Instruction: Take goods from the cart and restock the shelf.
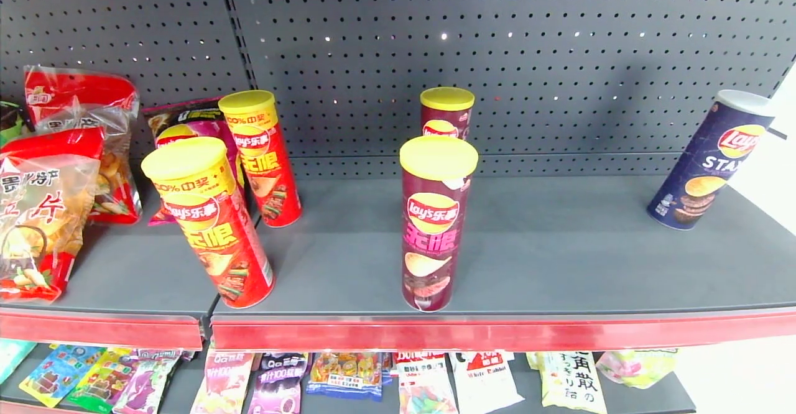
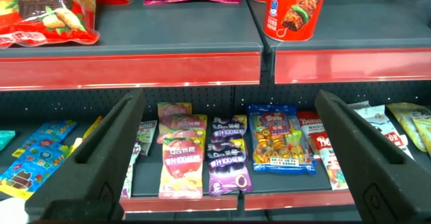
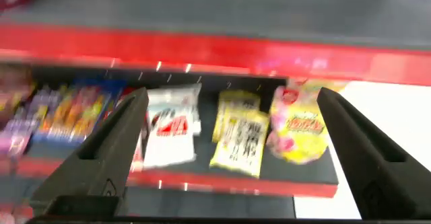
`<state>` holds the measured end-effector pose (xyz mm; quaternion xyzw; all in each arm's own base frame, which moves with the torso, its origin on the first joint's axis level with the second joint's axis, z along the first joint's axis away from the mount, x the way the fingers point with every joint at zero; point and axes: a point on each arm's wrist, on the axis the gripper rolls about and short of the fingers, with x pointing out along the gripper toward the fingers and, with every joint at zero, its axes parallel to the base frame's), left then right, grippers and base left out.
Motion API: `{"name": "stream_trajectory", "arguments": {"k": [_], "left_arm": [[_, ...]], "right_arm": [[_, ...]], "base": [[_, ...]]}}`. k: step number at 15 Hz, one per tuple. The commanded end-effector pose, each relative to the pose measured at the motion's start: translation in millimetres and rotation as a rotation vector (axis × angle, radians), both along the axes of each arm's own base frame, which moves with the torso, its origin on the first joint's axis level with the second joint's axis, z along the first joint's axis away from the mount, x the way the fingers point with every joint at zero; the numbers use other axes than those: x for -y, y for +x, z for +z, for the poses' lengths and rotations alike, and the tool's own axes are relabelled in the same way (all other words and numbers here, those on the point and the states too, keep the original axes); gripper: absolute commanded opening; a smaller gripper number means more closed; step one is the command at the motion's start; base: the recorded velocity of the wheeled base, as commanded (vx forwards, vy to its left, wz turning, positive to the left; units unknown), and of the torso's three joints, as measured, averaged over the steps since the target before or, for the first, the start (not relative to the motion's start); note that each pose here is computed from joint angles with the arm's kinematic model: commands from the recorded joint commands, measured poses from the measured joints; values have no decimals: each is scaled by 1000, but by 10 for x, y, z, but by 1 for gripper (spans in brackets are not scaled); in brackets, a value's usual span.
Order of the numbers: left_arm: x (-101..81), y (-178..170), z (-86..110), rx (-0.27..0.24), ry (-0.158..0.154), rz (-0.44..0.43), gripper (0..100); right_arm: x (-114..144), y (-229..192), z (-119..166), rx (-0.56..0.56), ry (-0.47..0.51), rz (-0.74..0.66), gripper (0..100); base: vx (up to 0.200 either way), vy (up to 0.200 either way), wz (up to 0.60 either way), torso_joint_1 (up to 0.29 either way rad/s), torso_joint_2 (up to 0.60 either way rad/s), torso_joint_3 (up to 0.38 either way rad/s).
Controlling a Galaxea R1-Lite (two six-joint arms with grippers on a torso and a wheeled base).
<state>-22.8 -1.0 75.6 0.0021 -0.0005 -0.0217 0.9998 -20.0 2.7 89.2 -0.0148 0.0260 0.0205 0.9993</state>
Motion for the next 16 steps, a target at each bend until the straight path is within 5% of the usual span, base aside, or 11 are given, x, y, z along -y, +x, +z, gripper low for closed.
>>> {"name": "stream_trajectory", "arguments": {"k": [1, 12, 16], "left_arm": [[0, 0, 0, 1, 0, 0, 100], [0, 0, 0, 1, 2, 0, 100], [0, 0, 0, 1, 0, 0, 100]], "right_arm": [[17, 24, -123, -15, 34, -65, 100], [21, -28, -137, 52, 27, -7, 100], [21, -28, -137, 52, 27, -7, 100]], "base": [[0, 0, 0, 0, 0, 0], [0, 0, 0, 0, 0, 0], [-200, 0, 0, 7, 6, 2]]}}
